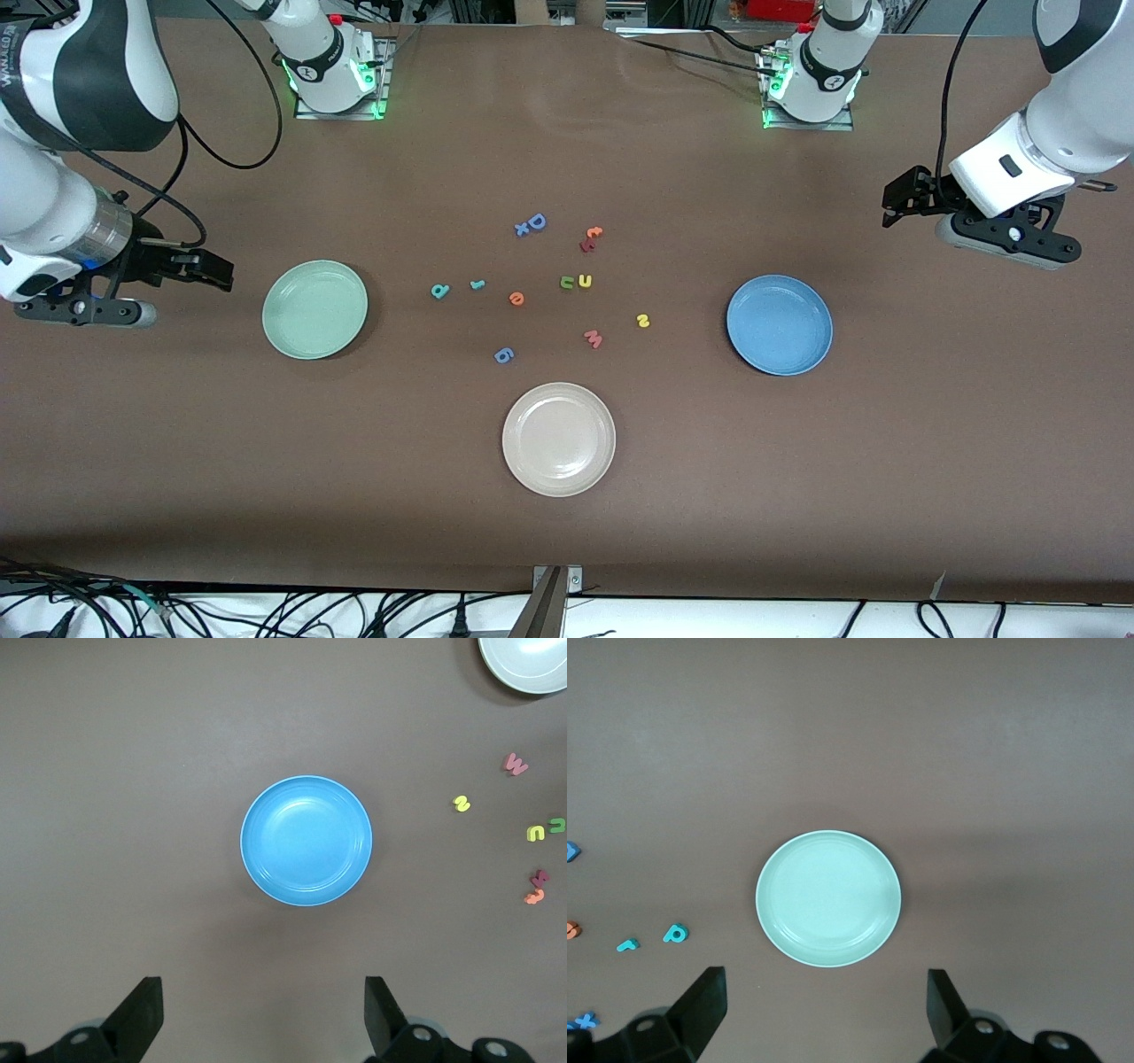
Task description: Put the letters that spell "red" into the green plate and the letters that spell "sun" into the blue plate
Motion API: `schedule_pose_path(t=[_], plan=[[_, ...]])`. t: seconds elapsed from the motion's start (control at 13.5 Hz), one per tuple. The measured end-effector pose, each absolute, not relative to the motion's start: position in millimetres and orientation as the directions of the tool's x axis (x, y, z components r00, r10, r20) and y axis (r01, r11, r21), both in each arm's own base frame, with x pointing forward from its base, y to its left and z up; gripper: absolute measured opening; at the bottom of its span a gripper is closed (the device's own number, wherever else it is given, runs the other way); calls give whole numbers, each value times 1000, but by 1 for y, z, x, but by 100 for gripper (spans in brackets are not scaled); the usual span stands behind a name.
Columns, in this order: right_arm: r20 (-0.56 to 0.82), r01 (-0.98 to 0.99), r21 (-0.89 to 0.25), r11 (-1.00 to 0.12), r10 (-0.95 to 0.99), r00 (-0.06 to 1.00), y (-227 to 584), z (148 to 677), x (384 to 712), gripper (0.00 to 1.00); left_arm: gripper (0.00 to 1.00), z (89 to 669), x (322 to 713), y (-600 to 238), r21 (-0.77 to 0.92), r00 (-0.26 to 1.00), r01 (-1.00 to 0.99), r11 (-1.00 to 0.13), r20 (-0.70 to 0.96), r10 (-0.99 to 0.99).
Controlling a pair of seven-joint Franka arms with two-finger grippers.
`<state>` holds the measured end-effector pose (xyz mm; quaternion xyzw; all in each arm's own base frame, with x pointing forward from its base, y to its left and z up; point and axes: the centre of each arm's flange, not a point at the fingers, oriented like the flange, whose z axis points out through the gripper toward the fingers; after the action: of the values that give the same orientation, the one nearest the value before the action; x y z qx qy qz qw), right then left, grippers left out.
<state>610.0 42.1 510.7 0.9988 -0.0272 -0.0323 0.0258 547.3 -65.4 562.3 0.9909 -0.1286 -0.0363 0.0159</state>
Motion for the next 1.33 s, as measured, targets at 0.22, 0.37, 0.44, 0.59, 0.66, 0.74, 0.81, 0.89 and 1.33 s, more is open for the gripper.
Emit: schedule_pose_path(t=[0.22,0.37,0.44,0.59,0.66,0.74,0.81,0.89,1.33], plan=[[-64,-53,53,-997,-57,996,42,512,609,100,100,563,547,-67,41,964,-256,-966,-67,-258],[-64,-53,53,-997,-56,996,42,513,609,100,100,566,547,-68,39,964,-258,-965,-60,-260],[-63,-53,53,-997,-56,996,42,513,609,100,100,569,546,-69,38,964,-259,-965,-56,-261],[-56,-52,52,-997,-55,997,43,518,609,100,100,572,544,-73,36,963,-262,-964,-50,-264],[-60,-51,52,-997,-54,997,43,519,609,100,100,573,543,-78,35,963,-264,-964,-49,-265],[-65,-50,52,-997,-53,996,44,519,608,100,100,573,542,-82,35,963,-262,-964,-50,-264],[-67,-48,52,-997,-52,996,45,518,607,100,100,573,542,-86,34,963,-264,-964,-50,-265],[-69,-47,52,-998,-51,996,46,518,607,100,100,573,541,-88,34,962,-267,-963,-48,-268],[-70,-43,52,-998,-46,996,48,518,607,100,100,574,541,-102,31,958,-286,-958,-31,-287]])
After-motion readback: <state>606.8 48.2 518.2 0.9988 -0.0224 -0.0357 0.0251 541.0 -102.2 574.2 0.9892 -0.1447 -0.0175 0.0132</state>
